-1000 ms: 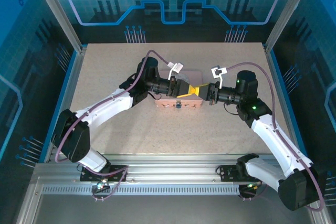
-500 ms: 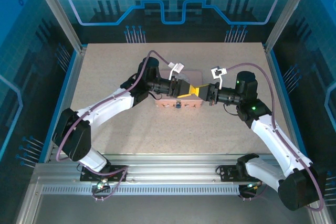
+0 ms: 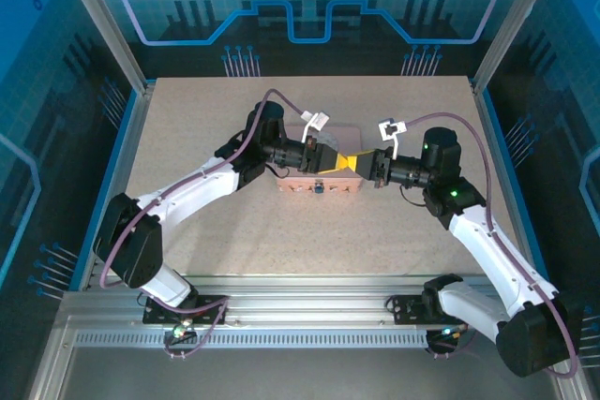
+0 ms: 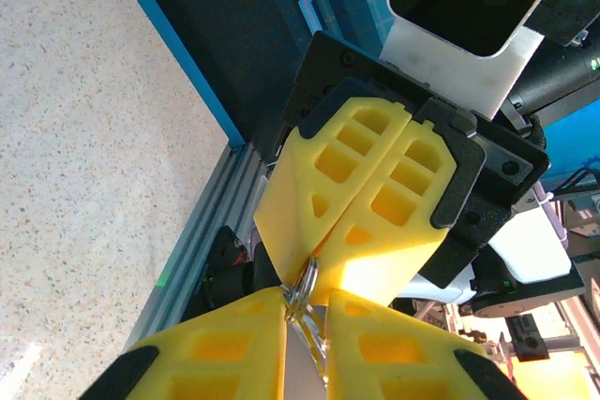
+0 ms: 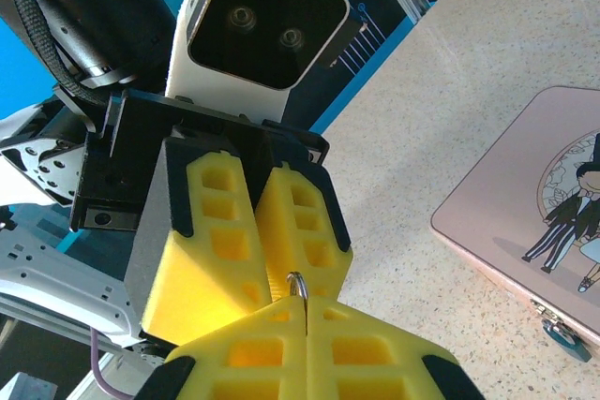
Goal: Unlock the padlock with the key
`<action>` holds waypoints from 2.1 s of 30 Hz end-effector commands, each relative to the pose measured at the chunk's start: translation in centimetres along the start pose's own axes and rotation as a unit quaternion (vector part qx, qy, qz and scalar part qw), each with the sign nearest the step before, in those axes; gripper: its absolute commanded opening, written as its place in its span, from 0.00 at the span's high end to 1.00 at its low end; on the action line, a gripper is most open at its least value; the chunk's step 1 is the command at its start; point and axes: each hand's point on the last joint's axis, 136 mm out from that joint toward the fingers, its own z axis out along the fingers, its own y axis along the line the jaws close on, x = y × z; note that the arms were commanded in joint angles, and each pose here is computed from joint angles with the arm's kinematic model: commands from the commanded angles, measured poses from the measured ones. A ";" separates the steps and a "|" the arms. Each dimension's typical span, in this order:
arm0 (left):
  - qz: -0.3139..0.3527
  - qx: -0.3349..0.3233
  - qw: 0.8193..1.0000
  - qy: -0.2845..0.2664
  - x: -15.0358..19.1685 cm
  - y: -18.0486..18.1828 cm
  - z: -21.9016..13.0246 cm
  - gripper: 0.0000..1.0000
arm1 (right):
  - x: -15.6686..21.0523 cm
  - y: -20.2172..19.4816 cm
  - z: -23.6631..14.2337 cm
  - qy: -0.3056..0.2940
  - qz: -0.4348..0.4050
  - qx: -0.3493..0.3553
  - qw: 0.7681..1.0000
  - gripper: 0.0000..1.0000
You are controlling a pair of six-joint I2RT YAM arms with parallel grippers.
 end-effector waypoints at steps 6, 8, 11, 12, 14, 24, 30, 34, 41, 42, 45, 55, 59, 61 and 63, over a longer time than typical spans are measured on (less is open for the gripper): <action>0.013 -0.006 1.000 0.005 0.4 -0.8 -0.5 0.85 | -0.4 0.4 -0.7 -0.009 -0.015 -0.004 1.000 1.00; 0.013 -0.010 1.000 0.004 0.4 -0.6 -0.7 0.84 | -0.4 0.4 -0.7 -0.009 -0.015 -0.004 1.000 1.00; 0.013 -0.011 1.000 0.002 0.3 -0.7 -0.9 0.84 | -0.3 0.4 -0.7 -0.008 -0.015 -0.005 1.000 1.00; 0.013 -0.011 1.000 0.001 0.3 -0.7 -1.0 0.84 | -0.3 0.4 -0.8 -0.009 -0.015 -0.005 1.000 1.00; 0.014 -0.010 1.000 0.002 0.3 -0.8 -1.0 0.85 | -0.3 0.5 -0.8 -0.008 -0.015 -0.005 1.000 1.00; 0.009 -0.017 1.000 0.006 0.5 -0.5 -1.1 0.92 | -0.2 0.3 -0.9 -0.008 -0.014 -0.004 1.000 1.00; 0.007 -0.020 1.000 0.005 0.7 -0.3 -1.3 0.88 | -0.2 0.3 -0.9 -0.008 -0.015 -0.004 1.000 1.00; 0.006 -0.022 1.000 0.006 0.8 -0.2 -1.5 0.88 | -0.1 0.2 -0.9 -0.007 -0.014 -0.004 1.000 1.00; 0.007 -0.023 1.000 0.008 0.9 -0.2 -1.5 1.00 | 0.1 0.2 -0.8 -0.005 -0.012 -0.008 1.000 1.00; 0.008 -0.022 1.000 0.007 0.9 -0.3 -1.5 1.00 | 0.1 0.1 -0.9 -0.005 -0.012 -0.008 1.000 1.00; 0.011 -0.022 1.000 0.009 0.9 -0.4 -1.5 1.00 | 0.1 0.2 -0.9 -0.005 -0.011 -0.008 1.000 0.89; 0.029 -0.009 0.999 0.038 1.7 -1.8 -1.3 1.00 | -0.2 0.3 -0.6 -0.007 -0.006 -0.019 1.000 0.52; 0.036 -0.004 0.998 0.047 2.1 -2.2 -1.1 1.00 | 0.3 0.8 0.0 0.010 -0.002 -0.044 0.999 0.57; 0.039 -0.002 0.998 0.047 2.1 -2.4 -1.1 1.00 | 0.5 1.0 0.1 0.015 -0.003 -0.051 0.999 0.61; 0.041 0.000 0.998 0.048 2.1 -2.5 -1.1 1.00 | 0.7 1.2 0.1 0.019 -0.005 -0.057 0.998 0.65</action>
